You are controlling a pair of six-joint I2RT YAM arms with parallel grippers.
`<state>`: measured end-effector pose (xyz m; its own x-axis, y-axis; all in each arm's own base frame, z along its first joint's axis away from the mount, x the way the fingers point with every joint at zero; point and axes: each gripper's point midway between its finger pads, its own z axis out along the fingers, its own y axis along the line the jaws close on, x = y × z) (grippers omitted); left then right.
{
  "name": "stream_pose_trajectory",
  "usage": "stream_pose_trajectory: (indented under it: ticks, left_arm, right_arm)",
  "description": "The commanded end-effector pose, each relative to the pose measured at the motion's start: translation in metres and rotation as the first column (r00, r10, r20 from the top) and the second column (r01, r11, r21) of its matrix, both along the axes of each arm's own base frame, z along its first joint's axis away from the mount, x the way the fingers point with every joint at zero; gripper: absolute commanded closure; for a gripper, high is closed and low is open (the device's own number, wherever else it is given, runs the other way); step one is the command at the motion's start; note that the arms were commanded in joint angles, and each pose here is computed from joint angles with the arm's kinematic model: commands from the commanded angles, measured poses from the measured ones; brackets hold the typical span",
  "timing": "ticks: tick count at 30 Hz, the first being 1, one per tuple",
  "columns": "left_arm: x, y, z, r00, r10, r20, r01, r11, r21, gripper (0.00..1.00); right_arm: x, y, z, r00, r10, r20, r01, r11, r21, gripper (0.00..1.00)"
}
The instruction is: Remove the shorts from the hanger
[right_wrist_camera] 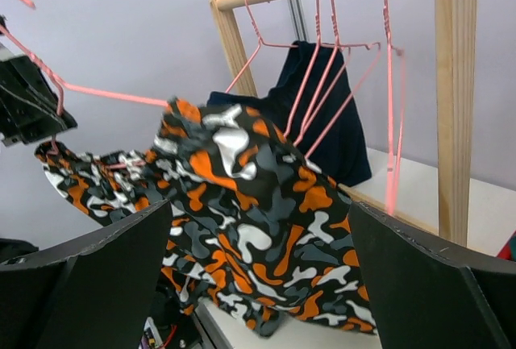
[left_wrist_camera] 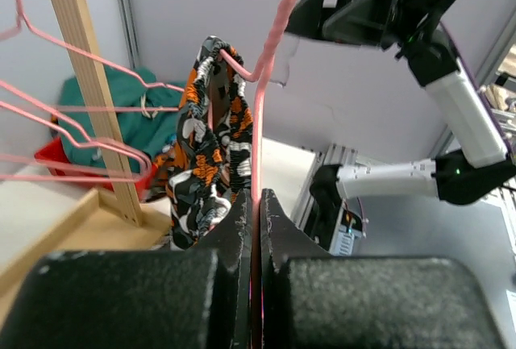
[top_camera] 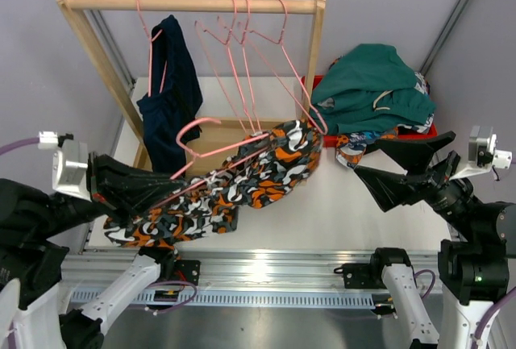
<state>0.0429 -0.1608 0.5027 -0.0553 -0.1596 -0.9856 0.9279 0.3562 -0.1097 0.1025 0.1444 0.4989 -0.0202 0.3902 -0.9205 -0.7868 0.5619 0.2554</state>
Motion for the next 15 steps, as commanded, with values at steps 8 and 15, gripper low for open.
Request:
stream_pose_trajectory:
  ticks: [8,15]
  left_arm:
    - [0.037,-0.009,0.047,0.999,0.049,0.000,-0.049,0.997,-0.052,1.00]
    - [0.039,-0.011,0.062,0.999,0.039,0.003,-0.039,0.996,-0.082,1.00]
  right_arm:
    - [0.025,0.005,-0.017,0.998,0.055,-0.025,-0.054,0.998,0.013,0.01]
    - [0.060,0.003,-0.045,0.998,0.041,-0.040,-0.039,0.997,0.059,0.00]
